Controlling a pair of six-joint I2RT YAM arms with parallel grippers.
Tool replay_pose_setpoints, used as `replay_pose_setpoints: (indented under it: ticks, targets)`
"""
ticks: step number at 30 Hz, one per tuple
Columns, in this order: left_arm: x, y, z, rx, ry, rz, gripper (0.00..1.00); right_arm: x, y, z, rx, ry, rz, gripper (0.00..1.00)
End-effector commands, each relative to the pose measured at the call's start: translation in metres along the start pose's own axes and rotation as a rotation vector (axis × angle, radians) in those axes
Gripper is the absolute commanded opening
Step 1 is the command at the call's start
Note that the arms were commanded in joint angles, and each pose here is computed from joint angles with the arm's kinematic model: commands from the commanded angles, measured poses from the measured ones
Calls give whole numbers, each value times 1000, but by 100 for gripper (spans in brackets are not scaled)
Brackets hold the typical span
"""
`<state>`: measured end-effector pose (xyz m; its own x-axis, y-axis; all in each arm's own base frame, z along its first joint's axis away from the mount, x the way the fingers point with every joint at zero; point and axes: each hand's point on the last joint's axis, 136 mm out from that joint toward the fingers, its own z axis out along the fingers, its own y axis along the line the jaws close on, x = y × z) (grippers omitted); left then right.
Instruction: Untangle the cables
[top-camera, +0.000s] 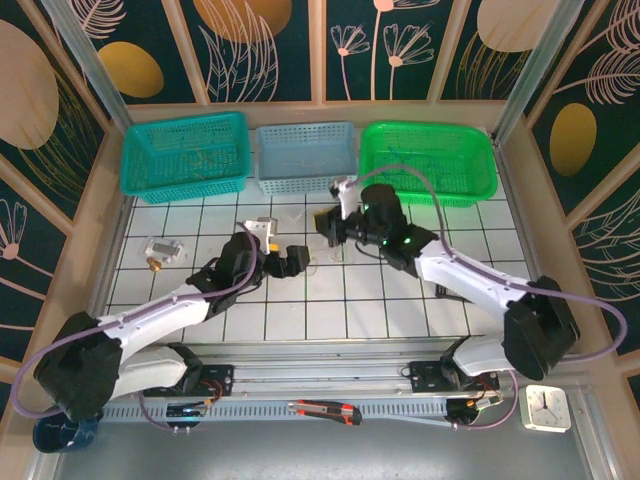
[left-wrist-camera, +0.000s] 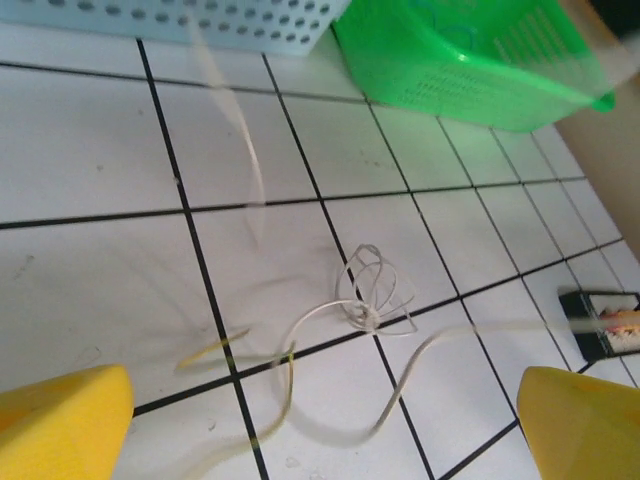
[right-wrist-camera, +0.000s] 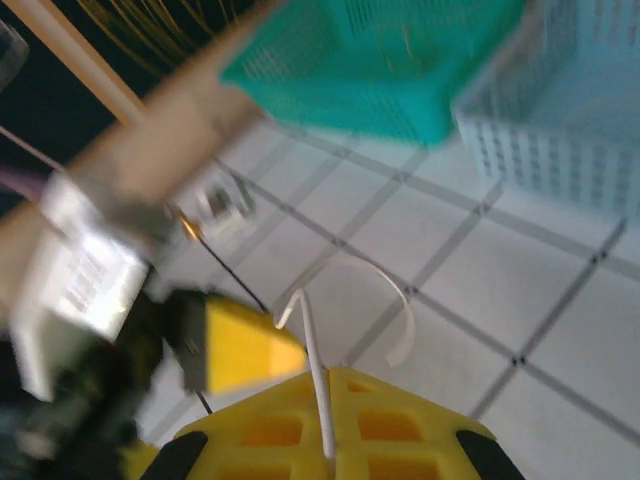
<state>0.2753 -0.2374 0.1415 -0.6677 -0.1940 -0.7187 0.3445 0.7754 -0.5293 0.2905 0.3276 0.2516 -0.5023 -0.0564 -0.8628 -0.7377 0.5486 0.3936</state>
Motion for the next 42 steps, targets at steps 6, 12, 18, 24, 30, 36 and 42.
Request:
replay_pose_setpoints:
  ticks: [6, 12, 18, 24, 30, 36, 42]
  targets:
    - [-51, -37, -32, 159, -263, 158, 99, -82, 29, -29, -61, -99, 77, 0]
    - [-71, -69, -26, 257, -300, 278, 99, -114, 44, -36, -94, -148, 92, 0]
    - [-96, -79, 9, 236, -325, 305, 99, -130, 69, -41, -193, -166, 105, 0]
    - [-79, -68, 51, 235, -285, 292, 79, -173, 101, -62, -284, -250, 57, 0]
    - [-29, -46, 65, 272, -191, 213, 39, -233, 124, -86, -389, -368, 8, 0]
    - [-4, -29, 71, 248, -133, 186, 39, -283, 128, -112, -486, -484, -4, 0]
    - [18, -15, 75, 232, -84, 155, 54, -330, 128, -148, -495, -606, -55, 0]
